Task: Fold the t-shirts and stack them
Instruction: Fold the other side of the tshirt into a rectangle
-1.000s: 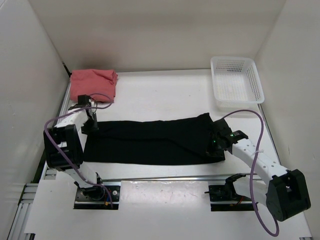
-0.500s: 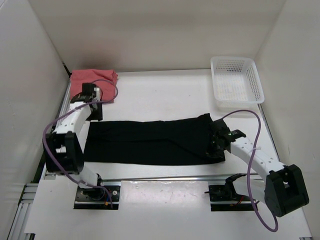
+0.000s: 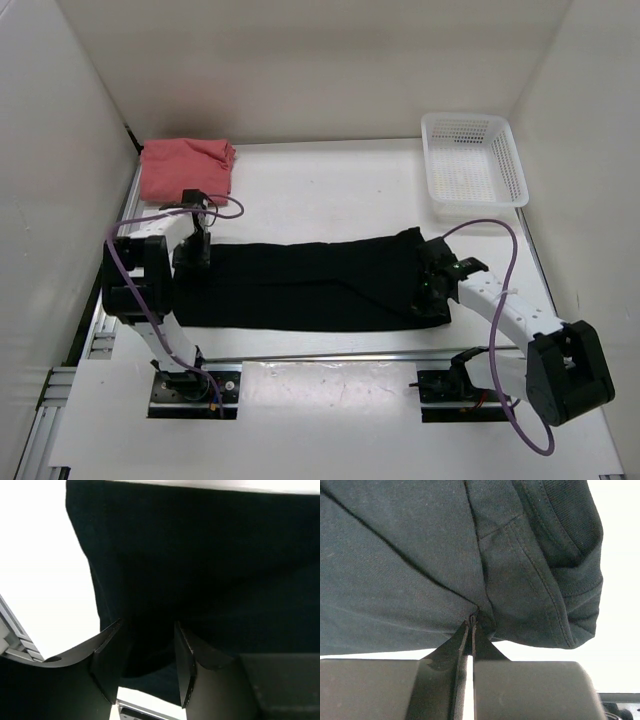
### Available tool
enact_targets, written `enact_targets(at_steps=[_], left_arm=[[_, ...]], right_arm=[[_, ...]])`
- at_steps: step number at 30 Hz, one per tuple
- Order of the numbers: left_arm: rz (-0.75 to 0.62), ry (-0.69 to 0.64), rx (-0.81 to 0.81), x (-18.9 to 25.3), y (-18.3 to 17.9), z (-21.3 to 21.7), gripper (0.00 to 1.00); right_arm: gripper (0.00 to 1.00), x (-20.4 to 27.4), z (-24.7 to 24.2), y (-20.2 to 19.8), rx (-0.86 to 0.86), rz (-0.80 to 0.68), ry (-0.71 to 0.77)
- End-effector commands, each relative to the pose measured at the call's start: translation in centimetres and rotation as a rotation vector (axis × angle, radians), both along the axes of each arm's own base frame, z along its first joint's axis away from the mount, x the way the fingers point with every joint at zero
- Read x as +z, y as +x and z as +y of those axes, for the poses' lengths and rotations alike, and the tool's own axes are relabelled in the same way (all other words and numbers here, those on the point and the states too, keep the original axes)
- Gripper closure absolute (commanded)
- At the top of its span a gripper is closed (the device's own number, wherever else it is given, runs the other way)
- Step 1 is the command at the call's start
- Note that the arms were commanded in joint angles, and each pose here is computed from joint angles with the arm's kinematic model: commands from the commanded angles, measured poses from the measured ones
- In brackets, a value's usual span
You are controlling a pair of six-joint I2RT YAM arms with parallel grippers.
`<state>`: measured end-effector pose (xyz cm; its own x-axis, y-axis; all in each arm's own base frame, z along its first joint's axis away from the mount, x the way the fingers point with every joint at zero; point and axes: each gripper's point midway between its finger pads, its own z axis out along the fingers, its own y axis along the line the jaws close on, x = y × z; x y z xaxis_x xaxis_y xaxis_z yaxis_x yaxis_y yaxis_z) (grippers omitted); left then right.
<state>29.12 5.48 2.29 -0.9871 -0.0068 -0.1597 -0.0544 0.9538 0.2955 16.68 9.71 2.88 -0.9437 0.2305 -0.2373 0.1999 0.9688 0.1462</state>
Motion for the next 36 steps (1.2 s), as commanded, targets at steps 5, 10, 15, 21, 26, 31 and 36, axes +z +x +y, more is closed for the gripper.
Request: enact_targets(at_steps=[5, 10, 15, 21, 26, 31, 36], left_arm=[[-0.253, 0.009, -0.094, 6.7, 6.1, -3.2, 0.3], [-0.518, -0.044, -0.24, 15.8, 11.6, -10.0, 0.21], [-0.452, -0.349, -0.608, 16.7, 9.3, -26.0, 0.19], [-0.214, -0.846, -0.976, 14.2, 3.8, -43.9, 0.29], [-0.186, -0.843, -1.065, 9.4, 3.1, -50.1, 0.31], [-0.178, -0.814, -1.072, 6.6, 3.4, -51.4, 0.35], [-0.145, -0.803, -1.094, 5.6, 1.5, -51.8, 0.38]], right_arm=[[0.89, 0.5, 0.1, 1.1, 0.044, -0.01, -0.029], [0.88, 0.6, 0.4, 1.4, 0.046, -0.023, -0.014], [0.88, 0.5, 1.1, 1.5, 0.024, -0.019, 0.036], [0.88, 0.3, 1.6, 1.9, -0.062, 0.001, 0.154], [0.89, -0.5, 1.5, 1.8, -0.115, 0.034, 0.218], [0.89, -1.0, 0.8, 1.7, -0.155, 0.051, 0.223], [0.89, -1.5, 0.3, 1.3, -0.169, 0.068, 0.224]])
